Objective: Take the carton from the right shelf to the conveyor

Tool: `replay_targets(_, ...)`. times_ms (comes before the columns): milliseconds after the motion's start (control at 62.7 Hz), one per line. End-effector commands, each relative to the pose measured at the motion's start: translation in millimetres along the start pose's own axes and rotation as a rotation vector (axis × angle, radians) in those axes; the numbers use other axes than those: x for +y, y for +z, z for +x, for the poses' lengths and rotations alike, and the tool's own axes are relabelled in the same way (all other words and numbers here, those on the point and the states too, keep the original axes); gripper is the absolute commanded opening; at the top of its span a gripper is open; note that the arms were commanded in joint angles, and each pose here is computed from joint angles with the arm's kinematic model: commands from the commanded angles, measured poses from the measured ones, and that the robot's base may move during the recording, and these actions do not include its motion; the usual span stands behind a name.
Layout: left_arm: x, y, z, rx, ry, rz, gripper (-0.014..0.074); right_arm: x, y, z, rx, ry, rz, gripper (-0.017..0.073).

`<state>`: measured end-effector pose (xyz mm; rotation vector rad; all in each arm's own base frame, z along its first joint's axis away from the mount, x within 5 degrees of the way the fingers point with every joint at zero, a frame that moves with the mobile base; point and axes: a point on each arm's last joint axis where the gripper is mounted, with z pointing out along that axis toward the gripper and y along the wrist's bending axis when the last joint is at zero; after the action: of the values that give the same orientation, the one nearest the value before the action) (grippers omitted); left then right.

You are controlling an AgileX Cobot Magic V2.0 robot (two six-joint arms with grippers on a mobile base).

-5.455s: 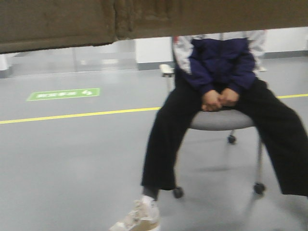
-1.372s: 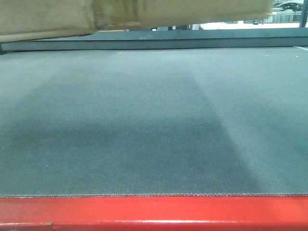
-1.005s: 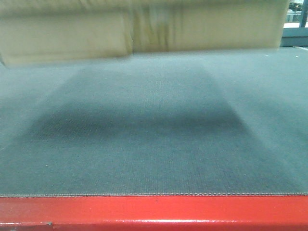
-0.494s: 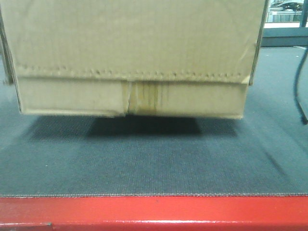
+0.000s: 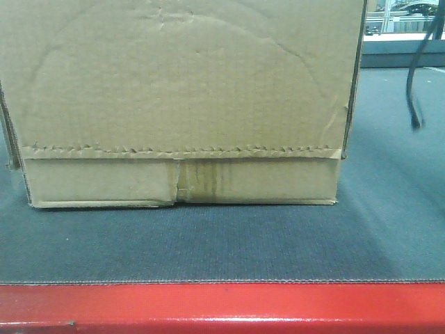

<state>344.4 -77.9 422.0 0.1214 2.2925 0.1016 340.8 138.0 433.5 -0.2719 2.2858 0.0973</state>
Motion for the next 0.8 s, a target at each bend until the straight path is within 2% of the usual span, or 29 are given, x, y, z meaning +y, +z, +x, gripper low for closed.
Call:
replay_targets(0, 13.8, -33, -1, -0.056, -0.002, -0.014, 0.0399, -8.6, -33, -4, -0.054, 0.004, 0.015, 0.0304)
replay_targets(96, 30.9, -50, 6, -0.076, -0.031, -0.041, 0.0241, -19.0, -52, 0, -0.064, 0.02, 0.033, 0.0058)
replay_targets(160, 44.0, -59, 17, -0.08, -0.053, -0.068, 0.0127, -27.9, -59, 4, -0.065, 0.035, 0.051, -0.0071)
replay_targets(175, 46.6, -60, 20, -0.081, -0.06, -0.071, 0.0081, -30.2, -62, 5, -0.071, 0.04, 0.055, -0.0091)
replay_targets(239, 57.6, -64, 35, -0.088, -0.079, -0.085, -0.004, -39.5, -63, 13, -0.067, 0.053, 0.075, -0.0066)
replay_targets(287, 64.2, -70, 47, -0.104, -0.086, -0.087, -0.0014, -46.6, -63, 20, -0.063, 0.064, 0.091, -0.0064)
replay_targets(351, 73.9, -75, 65, -0.12, -0.126, -0.098, 0.0013, -55.3, -63, 32, -0.071, 0.075, 0.108, -0.0069)
replay_targets(463, 83.0, -85, 98, -0.16, -0.148, -0.128, 0.0015, -65.1, -57, 60, -0.072, 0.082, 0.125, -0.0069)
replay_targets(606, 79.6, -97, 145, -0.232, -0.101, -0.134, 0.0015, -65.7, -53, 108, -0.089, 0.063, 0.114, -0.0069)
replay_targets(782, 70.8, -107, 199, -0.306, -0.094, -0.123, 0.0015, -62.7, -57, 168, -0.156, 0.043, 0.084, -0.0069)
